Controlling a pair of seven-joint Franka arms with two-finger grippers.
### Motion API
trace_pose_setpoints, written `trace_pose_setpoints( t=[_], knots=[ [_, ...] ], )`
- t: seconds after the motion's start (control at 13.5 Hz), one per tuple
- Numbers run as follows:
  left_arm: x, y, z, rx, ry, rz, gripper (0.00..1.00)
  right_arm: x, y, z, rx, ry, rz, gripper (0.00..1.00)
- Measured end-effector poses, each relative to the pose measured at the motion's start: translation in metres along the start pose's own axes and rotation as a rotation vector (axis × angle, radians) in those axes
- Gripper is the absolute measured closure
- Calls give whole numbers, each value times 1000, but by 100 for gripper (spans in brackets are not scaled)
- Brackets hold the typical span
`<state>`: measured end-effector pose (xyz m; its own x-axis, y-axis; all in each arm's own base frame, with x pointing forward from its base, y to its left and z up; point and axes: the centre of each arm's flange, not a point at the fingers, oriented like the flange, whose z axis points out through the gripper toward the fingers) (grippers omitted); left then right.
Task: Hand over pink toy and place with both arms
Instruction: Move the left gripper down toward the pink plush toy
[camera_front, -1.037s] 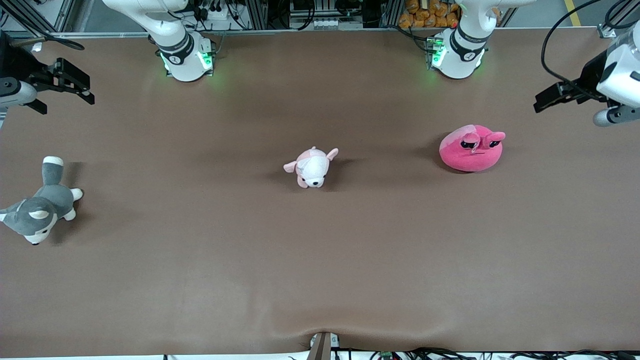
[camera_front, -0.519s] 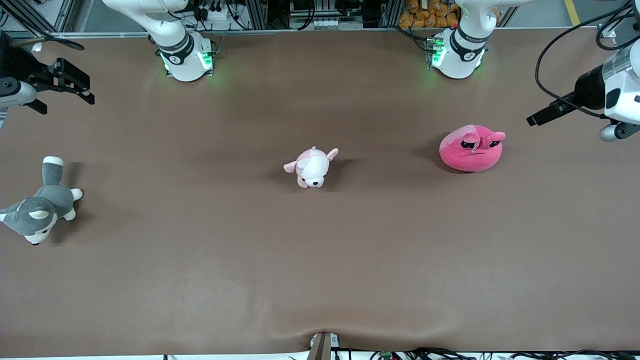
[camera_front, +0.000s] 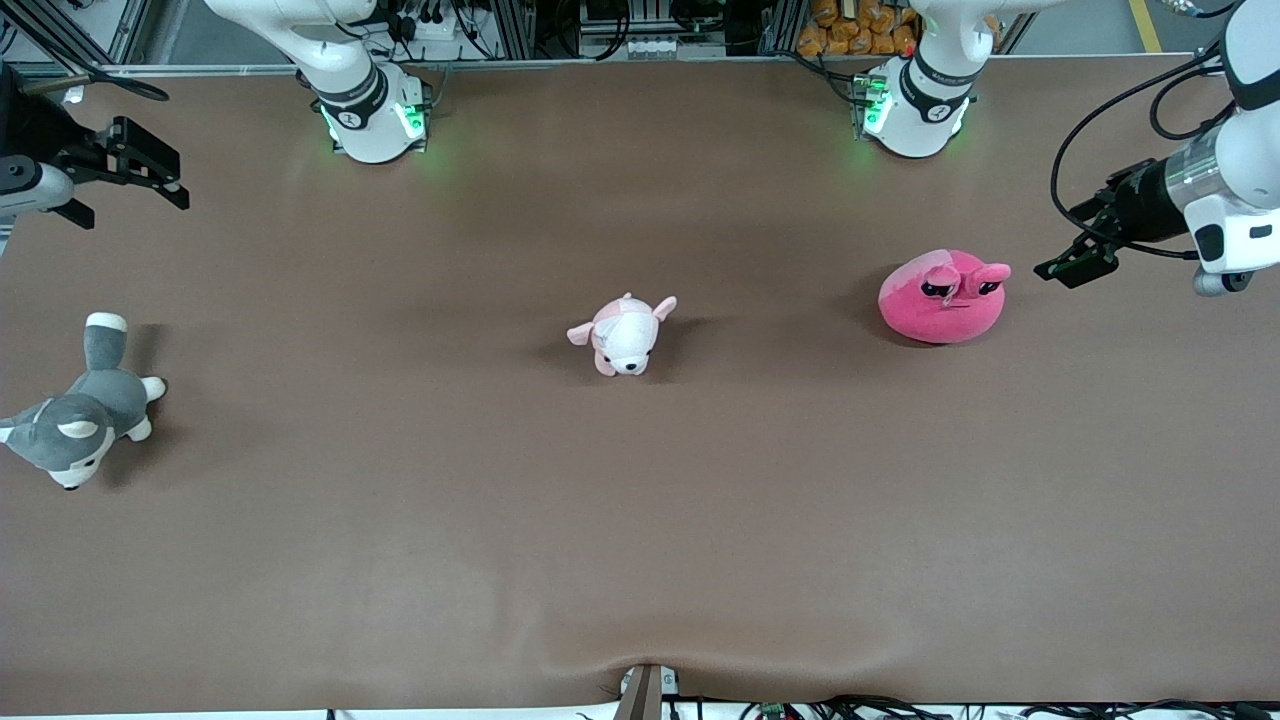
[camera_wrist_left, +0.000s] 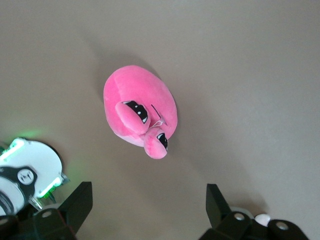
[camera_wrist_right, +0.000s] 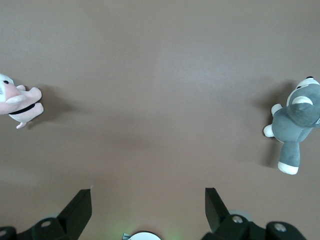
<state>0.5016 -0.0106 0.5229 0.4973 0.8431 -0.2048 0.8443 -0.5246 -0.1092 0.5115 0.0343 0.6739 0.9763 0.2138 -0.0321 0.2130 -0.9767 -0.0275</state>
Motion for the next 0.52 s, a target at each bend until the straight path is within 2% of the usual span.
trace_pose_setpoints(
  t=[0.22,0.52],
  knots=[
    [4,5,14,27,-15,-132,0,0,0,0,0,0,0,0],
    [12,11,31,63,-28,-397,0,0,0,0,1,0,0,0]
  ],
)
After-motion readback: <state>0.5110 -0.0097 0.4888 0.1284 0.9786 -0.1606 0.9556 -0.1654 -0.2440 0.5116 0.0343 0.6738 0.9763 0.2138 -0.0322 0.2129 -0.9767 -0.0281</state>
